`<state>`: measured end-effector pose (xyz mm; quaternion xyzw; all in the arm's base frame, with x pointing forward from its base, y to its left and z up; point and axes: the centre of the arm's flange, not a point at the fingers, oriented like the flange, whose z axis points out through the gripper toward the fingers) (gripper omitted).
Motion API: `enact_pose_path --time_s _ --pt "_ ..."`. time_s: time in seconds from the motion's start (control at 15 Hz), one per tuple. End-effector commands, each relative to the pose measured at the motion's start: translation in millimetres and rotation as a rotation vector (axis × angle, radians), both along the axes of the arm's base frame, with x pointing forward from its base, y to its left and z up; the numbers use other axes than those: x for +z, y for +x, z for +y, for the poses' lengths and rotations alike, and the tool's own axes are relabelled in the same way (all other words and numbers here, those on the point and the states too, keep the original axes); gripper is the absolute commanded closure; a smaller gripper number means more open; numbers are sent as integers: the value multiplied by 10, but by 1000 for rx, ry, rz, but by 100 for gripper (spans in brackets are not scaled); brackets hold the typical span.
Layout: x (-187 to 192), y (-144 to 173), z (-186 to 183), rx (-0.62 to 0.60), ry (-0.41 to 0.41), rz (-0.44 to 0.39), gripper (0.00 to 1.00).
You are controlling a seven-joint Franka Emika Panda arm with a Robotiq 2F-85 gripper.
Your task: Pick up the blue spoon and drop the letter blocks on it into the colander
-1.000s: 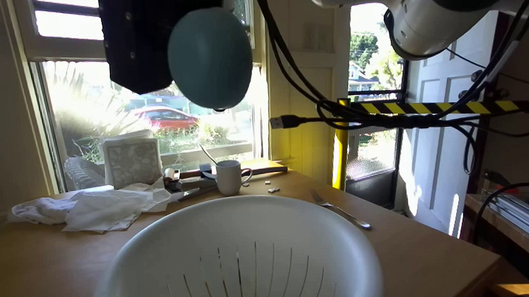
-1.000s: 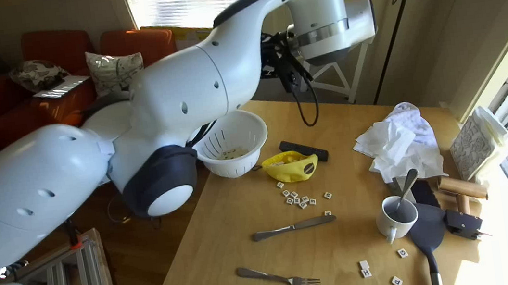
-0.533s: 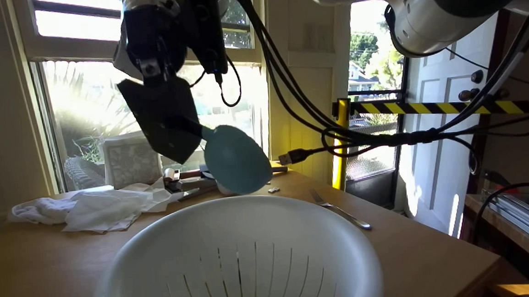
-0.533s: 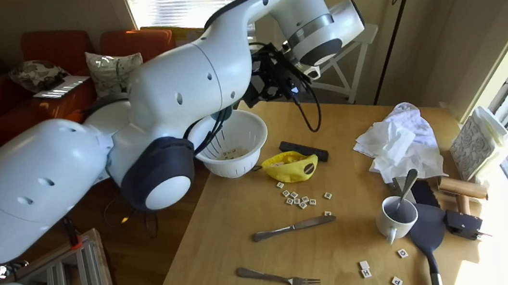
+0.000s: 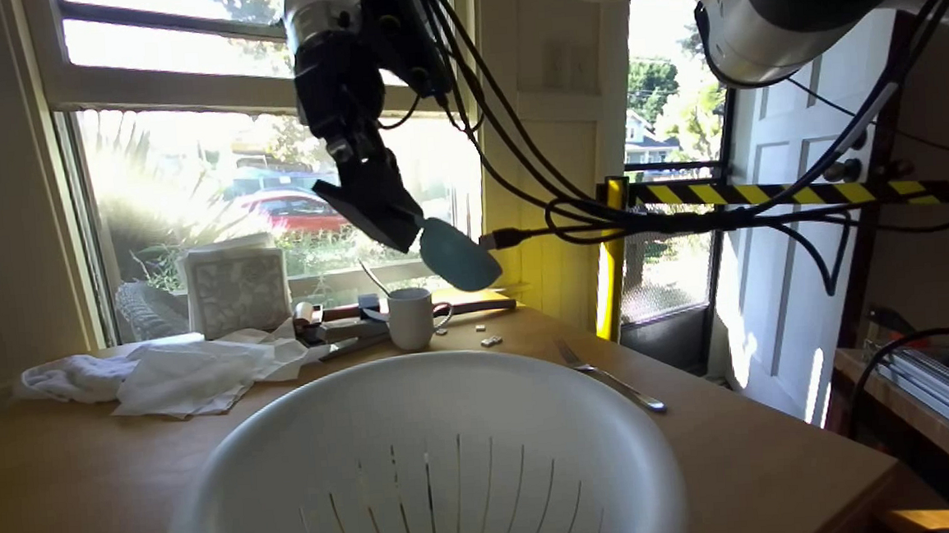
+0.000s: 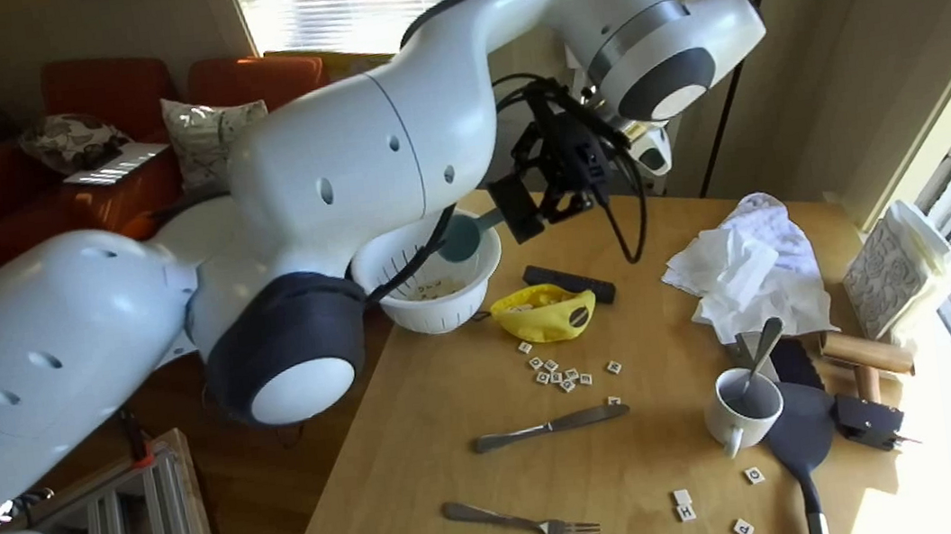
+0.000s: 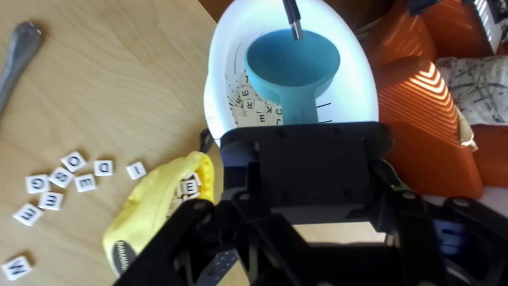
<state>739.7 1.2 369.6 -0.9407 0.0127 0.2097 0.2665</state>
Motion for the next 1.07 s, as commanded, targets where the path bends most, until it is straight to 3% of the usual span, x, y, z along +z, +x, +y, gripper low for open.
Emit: enact_pose_path --time_s 0.0,0.33,0.87,0.93,1.0 --pt "379 461 -665 -131 -102 107 65" --pt "-99 281 -1352 -293 -195 280 65" --pt "-953 -101 -1934 -477 -284 669 65" --pt "-1012 -545 -1690 -446 -277 577 40" --pt "-1070 -586 -1748 -461 -284 610 40"
